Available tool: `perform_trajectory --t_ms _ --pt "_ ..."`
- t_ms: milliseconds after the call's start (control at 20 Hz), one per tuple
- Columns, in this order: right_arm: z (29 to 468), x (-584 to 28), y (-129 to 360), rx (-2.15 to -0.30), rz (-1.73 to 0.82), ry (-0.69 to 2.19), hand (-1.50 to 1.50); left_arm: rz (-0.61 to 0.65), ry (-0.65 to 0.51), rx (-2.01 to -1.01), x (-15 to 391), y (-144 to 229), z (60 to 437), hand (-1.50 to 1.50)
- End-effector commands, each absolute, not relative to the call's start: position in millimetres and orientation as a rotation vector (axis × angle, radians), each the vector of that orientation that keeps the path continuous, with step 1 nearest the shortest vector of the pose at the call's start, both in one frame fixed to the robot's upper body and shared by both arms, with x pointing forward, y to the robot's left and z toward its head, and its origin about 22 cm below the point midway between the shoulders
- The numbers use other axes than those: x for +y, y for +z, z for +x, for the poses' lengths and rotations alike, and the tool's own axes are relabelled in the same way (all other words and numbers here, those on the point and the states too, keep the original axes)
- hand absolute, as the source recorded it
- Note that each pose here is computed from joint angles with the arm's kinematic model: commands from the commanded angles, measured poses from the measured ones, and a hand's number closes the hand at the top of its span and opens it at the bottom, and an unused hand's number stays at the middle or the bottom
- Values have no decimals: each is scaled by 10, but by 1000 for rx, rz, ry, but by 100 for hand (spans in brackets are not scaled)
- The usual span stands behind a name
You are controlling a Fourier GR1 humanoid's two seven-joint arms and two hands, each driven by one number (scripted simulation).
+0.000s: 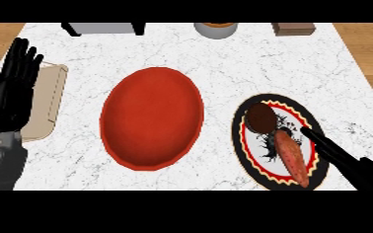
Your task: Pick the sweet potato from the plate and place it in the bowl
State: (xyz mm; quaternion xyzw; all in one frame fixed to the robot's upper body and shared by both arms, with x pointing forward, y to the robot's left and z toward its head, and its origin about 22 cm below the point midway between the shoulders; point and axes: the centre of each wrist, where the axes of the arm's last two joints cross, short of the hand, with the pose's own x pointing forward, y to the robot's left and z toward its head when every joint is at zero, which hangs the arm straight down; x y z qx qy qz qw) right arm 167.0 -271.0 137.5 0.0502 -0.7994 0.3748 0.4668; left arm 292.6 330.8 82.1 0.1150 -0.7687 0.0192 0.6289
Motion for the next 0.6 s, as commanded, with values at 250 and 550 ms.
perform_trajectory --t_ms 250,550 --pt "1772 -3165 2227 -1634 -218 1350 -150 261 40 -1777 3324 866 2903 0" --pt "1817 -3219 2458 -1373 -197 1586 -150 253 40 -1771 3191 820 2878 0"
